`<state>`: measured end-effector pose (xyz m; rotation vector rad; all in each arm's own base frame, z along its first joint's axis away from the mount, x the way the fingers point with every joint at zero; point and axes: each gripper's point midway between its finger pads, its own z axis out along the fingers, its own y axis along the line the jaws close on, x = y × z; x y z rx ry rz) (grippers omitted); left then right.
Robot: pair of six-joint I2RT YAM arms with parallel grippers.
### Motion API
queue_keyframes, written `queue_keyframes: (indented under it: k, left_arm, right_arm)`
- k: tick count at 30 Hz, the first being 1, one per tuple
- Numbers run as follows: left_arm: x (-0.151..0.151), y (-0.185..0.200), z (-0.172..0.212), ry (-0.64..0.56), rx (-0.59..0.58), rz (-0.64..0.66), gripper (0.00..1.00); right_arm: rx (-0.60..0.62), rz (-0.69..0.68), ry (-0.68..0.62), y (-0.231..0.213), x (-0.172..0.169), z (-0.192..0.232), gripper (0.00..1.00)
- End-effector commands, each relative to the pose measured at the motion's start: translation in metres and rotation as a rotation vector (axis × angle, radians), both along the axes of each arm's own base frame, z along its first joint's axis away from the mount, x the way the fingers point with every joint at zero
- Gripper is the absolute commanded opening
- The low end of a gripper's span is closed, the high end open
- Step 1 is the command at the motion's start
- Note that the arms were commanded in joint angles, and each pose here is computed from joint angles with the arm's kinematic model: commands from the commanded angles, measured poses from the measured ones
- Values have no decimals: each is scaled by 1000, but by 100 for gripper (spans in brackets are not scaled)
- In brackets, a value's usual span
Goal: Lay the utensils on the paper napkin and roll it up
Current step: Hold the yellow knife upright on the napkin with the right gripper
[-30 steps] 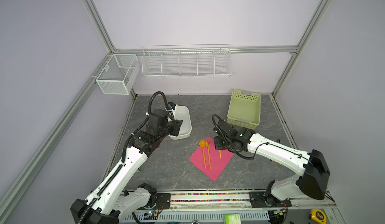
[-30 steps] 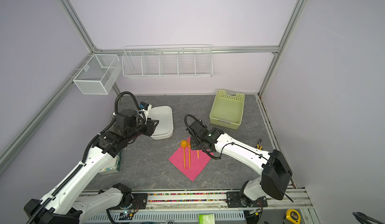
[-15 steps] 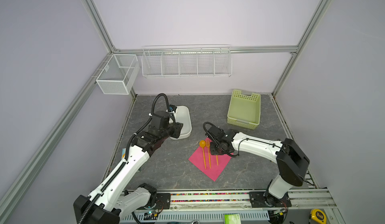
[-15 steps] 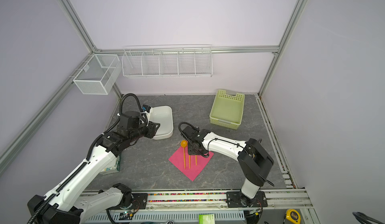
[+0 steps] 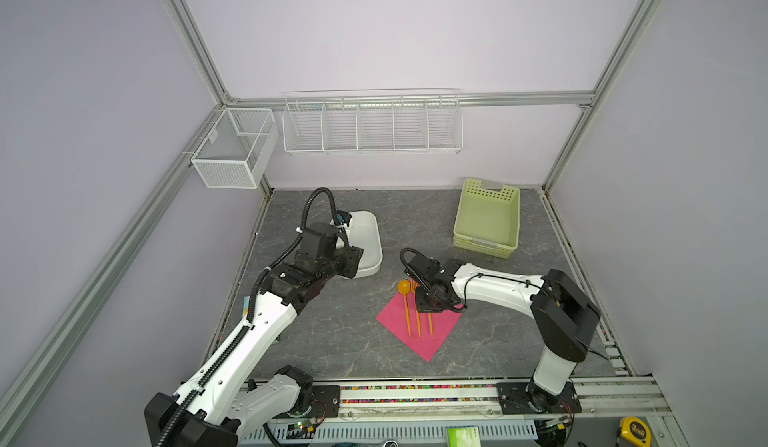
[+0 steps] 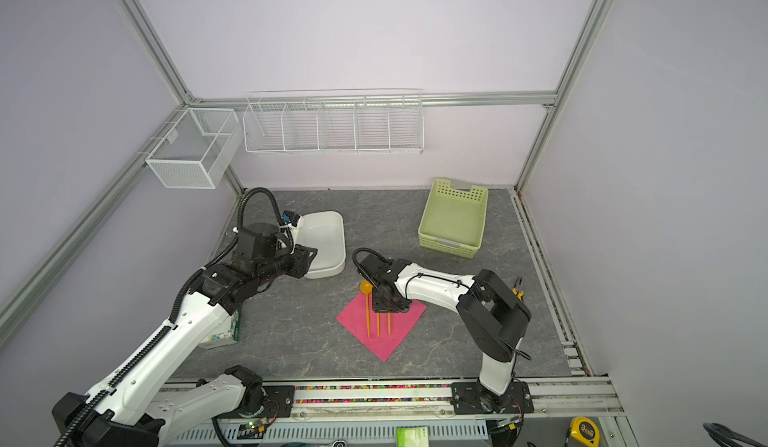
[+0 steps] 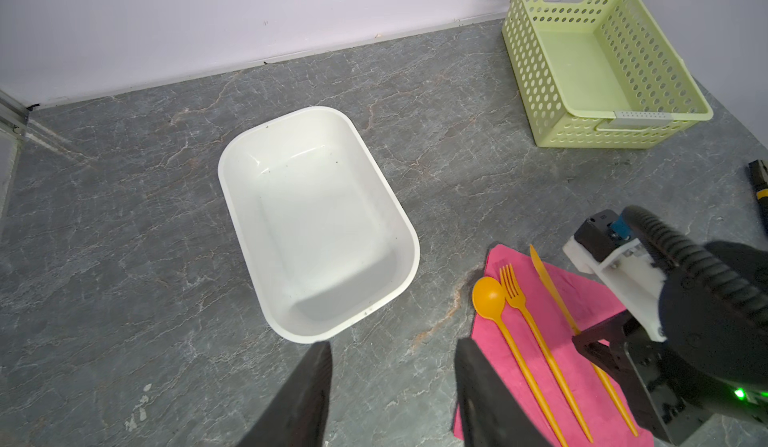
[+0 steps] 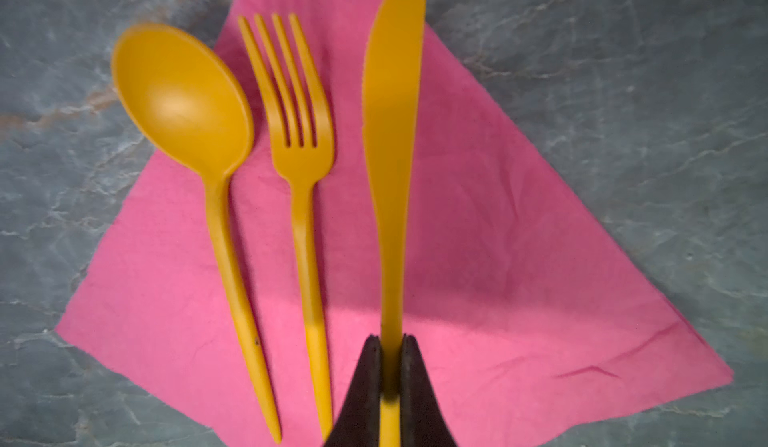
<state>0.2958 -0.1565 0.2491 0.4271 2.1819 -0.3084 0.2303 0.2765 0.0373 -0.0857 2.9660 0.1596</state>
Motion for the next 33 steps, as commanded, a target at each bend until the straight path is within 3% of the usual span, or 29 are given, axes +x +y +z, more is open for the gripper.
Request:
queue_keyframes:
  k: [1, 33]
  left_arm:
    - [-5, 3, -1, -4, 12, -15, 49]
    - [-4, -2, -9, 24, 10, -35, 52]
  right_arm:
    - [15, -34, 21, 8, -1, -4, 10]
    - [-36, -53, 42, 4, -1, -19, 17]
